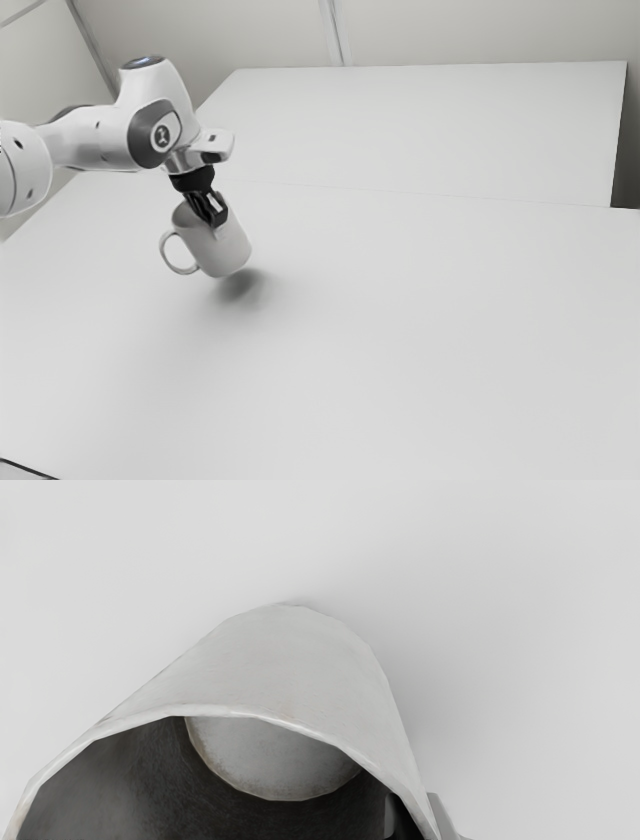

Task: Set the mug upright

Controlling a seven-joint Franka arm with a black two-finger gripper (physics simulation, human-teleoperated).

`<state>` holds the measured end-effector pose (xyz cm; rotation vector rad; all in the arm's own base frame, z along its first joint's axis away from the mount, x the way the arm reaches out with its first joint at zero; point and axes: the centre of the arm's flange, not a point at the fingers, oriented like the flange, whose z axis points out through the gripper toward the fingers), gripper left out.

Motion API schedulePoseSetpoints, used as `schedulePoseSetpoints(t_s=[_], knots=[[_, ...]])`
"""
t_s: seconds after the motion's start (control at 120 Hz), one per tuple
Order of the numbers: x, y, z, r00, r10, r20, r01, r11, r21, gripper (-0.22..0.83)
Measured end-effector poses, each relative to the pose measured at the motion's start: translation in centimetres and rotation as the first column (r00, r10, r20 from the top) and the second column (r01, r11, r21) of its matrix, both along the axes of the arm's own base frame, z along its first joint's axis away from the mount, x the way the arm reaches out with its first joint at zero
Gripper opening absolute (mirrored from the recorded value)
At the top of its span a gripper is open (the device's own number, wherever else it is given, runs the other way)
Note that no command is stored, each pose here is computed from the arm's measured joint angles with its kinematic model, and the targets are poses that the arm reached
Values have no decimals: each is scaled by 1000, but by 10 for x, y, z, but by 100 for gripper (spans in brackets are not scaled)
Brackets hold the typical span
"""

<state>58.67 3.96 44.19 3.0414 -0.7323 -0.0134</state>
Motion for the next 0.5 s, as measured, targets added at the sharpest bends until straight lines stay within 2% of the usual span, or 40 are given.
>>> schedulePoseSetpoints(t_s=[0.208,0.267,0.5], knots=[[3,-2,-51,996,83,18,-84,995,55,-17],[4,-4,-62,994,104,17,-105,993,57,-14],[6,-11,-65,982,183,48,-186,981,49,31]])
